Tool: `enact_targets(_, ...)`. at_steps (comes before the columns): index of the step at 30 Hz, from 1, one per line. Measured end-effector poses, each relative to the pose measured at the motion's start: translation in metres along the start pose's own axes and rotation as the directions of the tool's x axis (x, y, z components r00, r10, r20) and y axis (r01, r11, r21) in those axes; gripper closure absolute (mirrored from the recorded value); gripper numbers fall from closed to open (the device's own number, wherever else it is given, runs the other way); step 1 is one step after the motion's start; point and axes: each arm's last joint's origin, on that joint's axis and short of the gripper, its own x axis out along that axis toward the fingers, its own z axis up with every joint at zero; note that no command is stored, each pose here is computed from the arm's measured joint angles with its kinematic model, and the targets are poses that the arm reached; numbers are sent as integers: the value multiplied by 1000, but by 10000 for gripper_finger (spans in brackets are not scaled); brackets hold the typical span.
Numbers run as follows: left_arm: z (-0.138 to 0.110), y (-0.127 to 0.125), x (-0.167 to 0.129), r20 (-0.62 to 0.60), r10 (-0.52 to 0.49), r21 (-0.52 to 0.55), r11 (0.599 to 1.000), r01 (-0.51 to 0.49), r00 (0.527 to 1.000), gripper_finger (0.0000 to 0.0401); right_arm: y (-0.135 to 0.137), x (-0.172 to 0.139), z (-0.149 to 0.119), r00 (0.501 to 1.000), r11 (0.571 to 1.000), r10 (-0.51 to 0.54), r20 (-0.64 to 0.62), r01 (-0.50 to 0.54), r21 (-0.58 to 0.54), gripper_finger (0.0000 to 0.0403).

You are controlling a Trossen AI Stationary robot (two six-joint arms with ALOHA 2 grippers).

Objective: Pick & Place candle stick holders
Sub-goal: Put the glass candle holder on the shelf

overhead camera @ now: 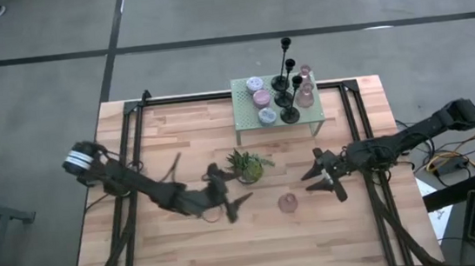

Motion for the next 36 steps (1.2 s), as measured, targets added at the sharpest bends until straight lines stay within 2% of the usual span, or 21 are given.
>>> enact_targets(1, -3, 7, -7, 6, -15, -27, 1000, 15, 1000, 66, 1, 2, 2, 1000, 1000, -9, -21, 9, 1, 215)
enact_targets(5, -13, 24, -33, 55, -173, 43, 984, 171, 983, 66, 9, 12, 13, 997, 999, -15, -75, 13, -33, 194)
enact_targets(10, -33, 57, -64, 125, -184, 30, 983, 182, 975, 66, 19, 26, 23, 988, 996, -21, -152, 7, -92, 188)
enact_targets(13, -45, 73, -84, 147, -231, 12, 973, 231, 962, 66, 23, 36, 23, 978, 991, -31, -208, 3, -137, 187)
enact_targets(16, -52, 85, -98, 165, -258, -15, 964, 264, 952, 66, 26, 44, 22, 969, 989, -40, -243, 4, -145, 186)
enact_targets(21, -61, 97, -111, 170, -253, -13, 966, 259, 952, 66, 24, 53, 19, 961, 987, -76, -264, 34, -158, 186)
enact_targets(26, -60, 110, -121, 270, -252, -27, 963, 268, 929, 66, 25, 55, 15, 957, 985, -95, -273, 51, -166, 186)
enact_targets(29, -57, 110, -123, 278, -273, 24, 961, 277, 921, 66, 28, 54, 17, 963, 984, -94, -251, 52, -171, 186)
enact_targets(33, -51, 116, -126, 283, -231, 15, 971, 237, 931, 66, 30, 51, 18, 966, 985, -90, -241, 51, -166, 186)
enact_targets(36, -46, 118, -132, 291, -298, 42, 953, 299, 909, 66, 31, 50, 19, 968, 985, -85, -238, 46, -163, 186)
